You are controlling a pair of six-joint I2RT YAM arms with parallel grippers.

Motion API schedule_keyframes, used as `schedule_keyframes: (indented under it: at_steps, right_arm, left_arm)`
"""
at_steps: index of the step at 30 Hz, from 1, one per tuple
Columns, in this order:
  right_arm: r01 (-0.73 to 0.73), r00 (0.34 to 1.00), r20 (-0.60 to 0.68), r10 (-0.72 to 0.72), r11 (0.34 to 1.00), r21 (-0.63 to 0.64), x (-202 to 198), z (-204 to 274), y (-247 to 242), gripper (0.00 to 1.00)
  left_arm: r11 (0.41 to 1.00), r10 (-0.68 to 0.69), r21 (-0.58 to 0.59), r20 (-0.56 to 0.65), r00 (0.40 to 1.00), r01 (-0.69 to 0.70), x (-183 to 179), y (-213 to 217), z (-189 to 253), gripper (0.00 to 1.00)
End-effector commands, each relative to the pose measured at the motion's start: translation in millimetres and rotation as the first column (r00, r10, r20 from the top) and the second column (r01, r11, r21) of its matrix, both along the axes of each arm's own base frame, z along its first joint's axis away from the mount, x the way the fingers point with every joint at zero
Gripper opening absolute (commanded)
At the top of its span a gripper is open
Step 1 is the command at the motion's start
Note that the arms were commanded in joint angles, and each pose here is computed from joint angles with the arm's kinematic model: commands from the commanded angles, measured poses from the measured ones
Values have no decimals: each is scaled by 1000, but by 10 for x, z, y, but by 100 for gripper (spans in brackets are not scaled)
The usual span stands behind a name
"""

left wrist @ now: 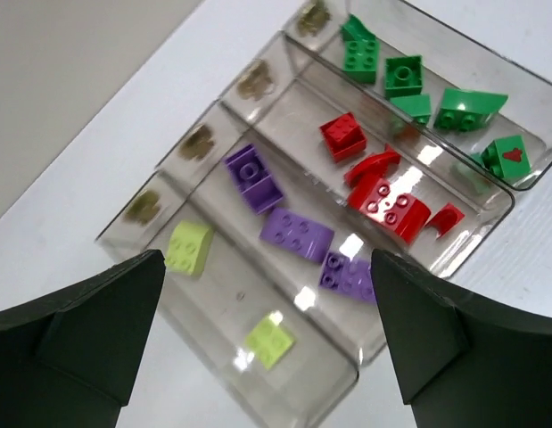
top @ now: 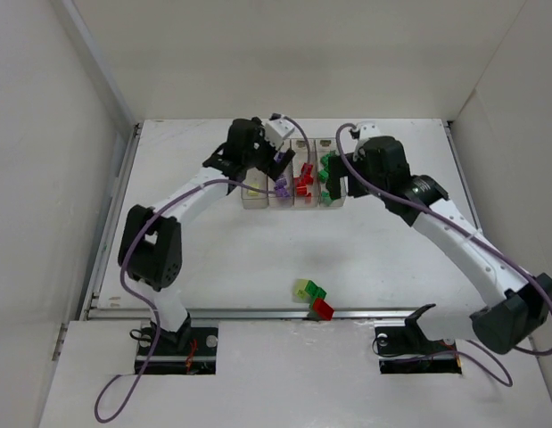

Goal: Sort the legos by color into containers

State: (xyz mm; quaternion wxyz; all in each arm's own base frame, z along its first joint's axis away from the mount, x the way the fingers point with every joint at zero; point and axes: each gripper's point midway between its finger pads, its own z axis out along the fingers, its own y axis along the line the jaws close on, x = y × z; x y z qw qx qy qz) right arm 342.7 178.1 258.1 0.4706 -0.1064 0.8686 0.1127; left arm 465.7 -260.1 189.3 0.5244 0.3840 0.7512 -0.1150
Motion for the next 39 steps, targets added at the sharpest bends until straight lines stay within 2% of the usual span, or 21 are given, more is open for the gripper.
schedule_keyframes:
  at_steps: [1, 3, 4, 6, 8, 10, 11, 13, 14, 17, 21, 22, 25, 29, 39]
  right_arm:
    - [-189, 972, -147, 185, 982, -18, -568, -297, 232, 100]
    - [-271, 938, -231, 260, 962, -17, -852, -496, 374, 100]
    - [-310, 921, -254, 296, 951, -16, -966, -553, 445, 100]
    - [-422, 852, -344, 394, 906, -8, -1281, -786, 655, 100]
    - [-508, 802, -384, 458, 860, -36, -1467, -933, 764, 100]
    - [-599, 742, -447, 500, 794, -107, -1558, -1075, 759, 100]
    - [-640, 712, -462, 529, 760, -116, -1604, -1100, 774, 98]
    - [-697, 663, -492, 564, 704, -132, -1665, -1128, 761, 97]
    - [-743, 631, -486, 604, 651, -155, -1648, -1127, 763, 96]
    - [-785, 601, -480, 639, 585, -203, -1616, -1165, 717, 94]
    - [-863, 472, -546, 692, 489, -127, -1843, -1393, 822, 91]
    - [-872, 457, -544, 704, 475, -119, -1873, -1419, 880, 91]
    - [-884, 425, -570, 704, 458, -93, -1919, -1527, 933, 90]
    - [-880, 419, -598, 683, 469, -81, -1970, -1609, 927, 90]
    - [-818, 493, -678, 546, 556, -147, -2014, -1982, 973, 83]
  left_arm:
    - [973, 198, -123, 0, 980, -196, -176, 587, 779, 100]
    - [948, 280, -162, 12, 960, -274, -320, 899, 964, 100]
    - [938, 319, -132, -26, 947, -320, -422, 1039, 759, 100]
    - [931, 334, -156, 5, 943, -329, -620, 1180, 889, 100]
    - [927, 346, -151, -16, 938, -344, -776, 1270, 728, 100]
    - [920, 350, -188, 9, 937, -342, -931, 1314, 826, 100]
    - [919, 353, -184, -10, 936, -349, -1003, 1334, 721, 100]
    - [918, 345, -213, 6, 939, -335, -1128, 1348, 800, 100]
    - [918, 345, -209, 1, 939, -337, -1175, 1363, 741, 100]
    - [913, 347, -234, 20, 938, -333, -1293, 1398, 808, 100]
    - [898, 382, -250, 40, 923, -361, -1379, 1490, 846, 100]
    - [896, 391, -248, 41, 920, -369, -1392, 1511, 832, 100]
    - [883, 416, -265, 56, 908, -389, -1436, 1570, 888, 100]
    - [880, 418, -263, 41, 907, -394, -1505, 1589, 829, 100]
    - [874, 429, -273, 42, 902, -403, -1532, 1611, 808, 100]
